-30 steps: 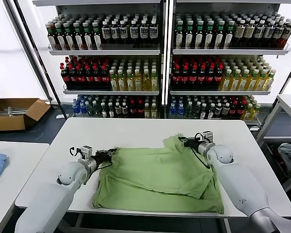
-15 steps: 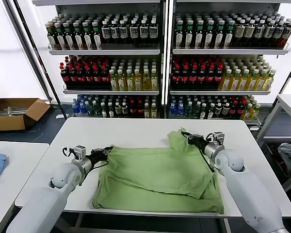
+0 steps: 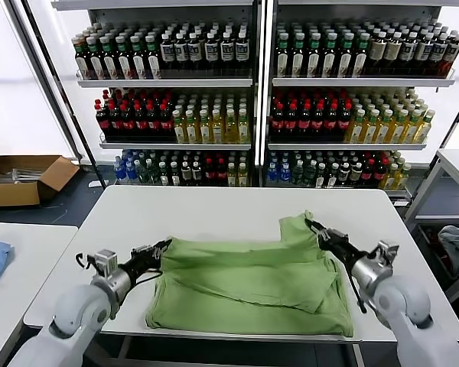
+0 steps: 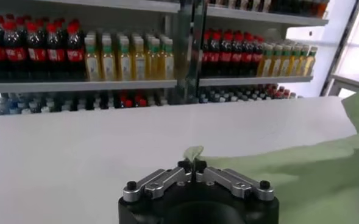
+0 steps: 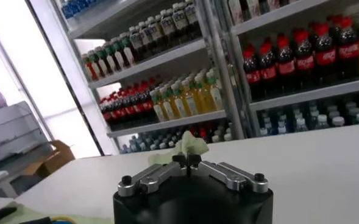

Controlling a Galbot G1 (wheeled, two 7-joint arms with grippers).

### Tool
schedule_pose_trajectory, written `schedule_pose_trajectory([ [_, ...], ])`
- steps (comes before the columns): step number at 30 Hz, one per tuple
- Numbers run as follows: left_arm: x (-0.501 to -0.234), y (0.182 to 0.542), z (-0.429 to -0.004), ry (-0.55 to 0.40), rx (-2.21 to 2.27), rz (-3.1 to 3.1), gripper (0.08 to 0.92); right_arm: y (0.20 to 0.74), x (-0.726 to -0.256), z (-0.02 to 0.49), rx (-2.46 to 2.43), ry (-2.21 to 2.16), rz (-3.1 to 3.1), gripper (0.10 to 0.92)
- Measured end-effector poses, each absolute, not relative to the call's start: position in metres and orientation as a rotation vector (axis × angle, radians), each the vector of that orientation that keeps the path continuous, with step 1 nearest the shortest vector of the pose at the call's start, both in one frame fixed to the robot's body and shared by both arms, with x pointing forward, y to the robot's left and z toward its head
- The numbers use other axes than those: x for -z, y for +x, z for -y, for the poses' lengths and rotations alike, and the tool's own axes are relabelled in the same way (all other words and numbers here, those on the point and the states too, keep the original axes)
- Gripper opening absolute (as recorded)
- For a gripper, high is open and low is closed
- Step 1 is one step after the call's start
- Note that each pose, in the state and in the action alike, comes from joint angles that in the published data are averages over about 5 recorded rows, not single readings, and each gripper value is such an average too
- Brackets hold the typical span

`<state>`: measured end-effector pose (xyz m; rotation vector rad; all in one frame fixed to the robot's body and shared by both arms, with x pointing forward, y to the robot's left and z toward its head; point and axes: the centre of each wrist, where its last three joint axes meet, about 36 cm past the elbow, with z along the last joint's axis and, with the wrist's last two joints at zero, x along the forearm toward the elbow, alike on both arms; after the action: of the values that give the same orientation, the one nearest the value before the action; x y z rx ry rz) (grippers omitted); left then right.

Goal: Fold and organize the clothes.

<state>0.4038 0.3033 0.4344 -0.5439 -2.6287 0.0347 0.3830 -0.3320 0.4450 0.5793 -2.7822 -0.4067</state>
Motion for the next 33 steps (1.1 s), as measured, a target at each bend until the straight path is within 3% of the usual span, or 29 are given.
schedule_pose_trajectory([
  [5, -0.422, 0.371, -0.302, -0.519, -0.015, 2.579, 0.088, 0.34, -0.43, 0.331, 0.351, 0.511, 2.765, 0.107],
  [9, -0.421, 0.357, -0.303, -0.491, 0.018, 2.56, 0.124, 0.32, -0.428, 0.333, 0.302, 0.455, 2.777, 0.173],
  [22, -0.441, 0.333, -0.312, -0.382, 0.042, 2.574, 0.496, 0.288, -0.439, 0.371, 0.195, 0.262, 2.878, 0.535],
  [30, -0.432, 0.319, -0.291, -0.276, -0.031, 2.595, 0.722, 0.264, -0.433, 0.385, 0.171, 0.169, 2.893, 0.764],
  [33, -0.426, 0.317, -0.28, -0.234, -0.064, 2.595, 0.791, 0.258, -0.431, 0.388, 0.162, 0.147, 2.894, 0.811],
])
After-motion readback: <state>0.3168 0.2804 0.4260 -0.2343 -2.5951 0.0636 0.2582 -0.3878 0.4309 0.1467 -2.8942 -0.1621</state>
